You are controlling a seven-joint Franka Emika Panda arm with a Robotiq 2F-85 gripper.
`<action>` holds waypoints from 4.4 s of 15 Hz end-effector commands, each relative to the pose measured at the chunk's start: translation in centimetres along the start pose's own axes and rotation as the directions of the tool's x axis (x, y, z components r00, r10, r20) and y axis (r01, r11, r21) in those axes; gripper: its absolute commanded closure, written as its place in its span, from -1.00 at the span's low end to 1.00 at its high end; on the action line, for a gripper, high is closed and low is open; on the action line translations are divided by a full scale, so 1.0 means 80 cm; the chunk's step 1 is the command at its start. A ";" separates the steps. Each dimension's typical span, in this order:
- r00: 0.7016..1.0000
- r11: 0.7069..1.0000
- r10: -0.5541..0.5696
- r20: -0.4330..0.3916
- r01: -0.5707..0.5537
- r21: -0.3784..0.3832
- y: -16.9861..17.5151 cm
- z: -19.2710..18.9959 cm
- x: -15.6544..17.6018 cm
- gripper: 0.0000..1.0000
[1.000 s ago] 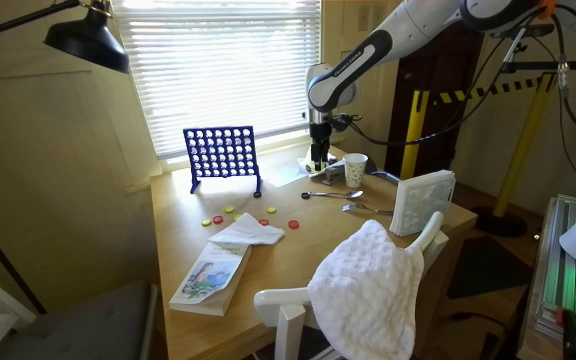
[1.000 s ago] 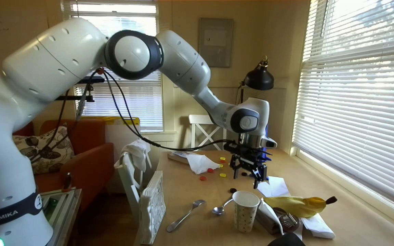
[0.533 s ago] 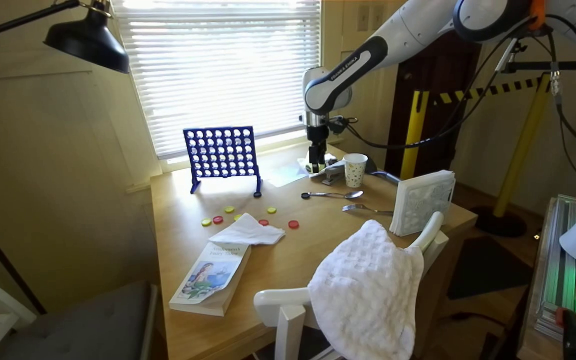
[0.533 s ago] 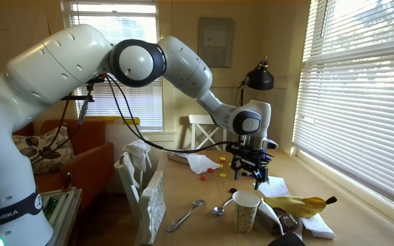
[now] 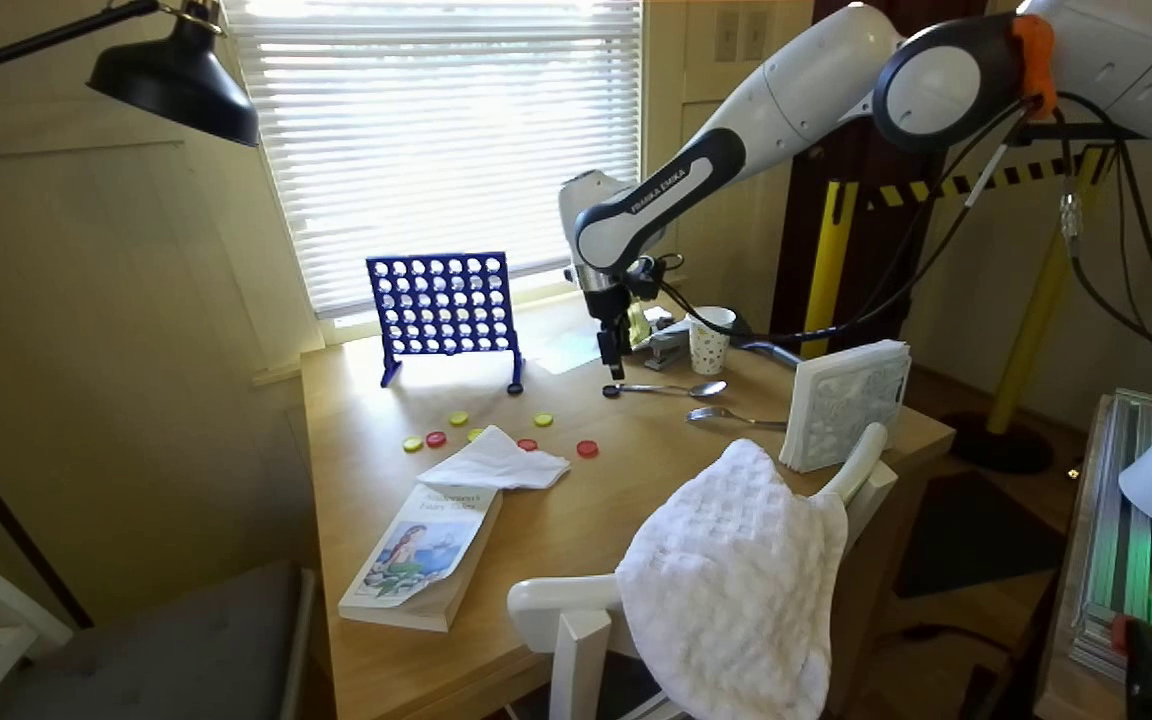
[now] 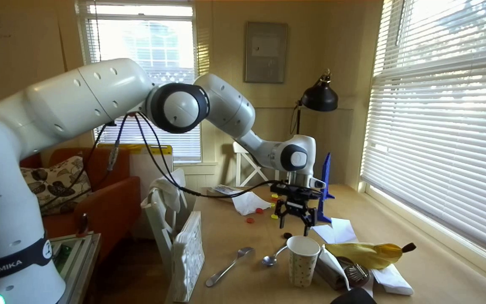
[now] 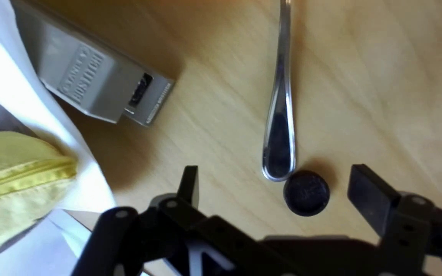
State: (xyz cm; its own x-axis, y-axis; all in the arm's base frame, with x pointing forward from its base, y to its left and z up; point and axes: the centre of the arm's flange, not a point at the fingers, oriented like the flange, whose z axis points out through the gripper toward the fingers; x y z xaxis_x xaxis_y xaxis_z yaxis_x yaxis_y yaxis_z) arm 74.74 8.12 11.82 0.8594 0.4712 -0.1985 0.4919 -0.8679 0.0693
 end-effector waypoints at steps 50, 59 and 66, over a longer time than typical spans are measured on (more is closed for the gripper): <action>0.734 0.734 0.679 -0.009 -0.679 0.026 0.038 -0.181 -0.099 0.34; 0.530 0.532 0.845 0.075 -0.847 -0.009 0.108 -0.166 -0.202 0.83; 0.489 0.491 0.865 0.115 -0.871 0.010 0.141 -0.113 -0.228 0.83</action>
State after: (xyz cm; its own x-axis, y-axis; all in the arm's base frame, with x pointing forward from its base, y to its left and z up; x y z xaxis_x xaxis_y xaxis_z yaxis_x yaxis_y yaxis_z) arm 66.80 -7.51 25.90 0.8453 -0.5095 -0.1608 -0.4701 -0.8524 0.2290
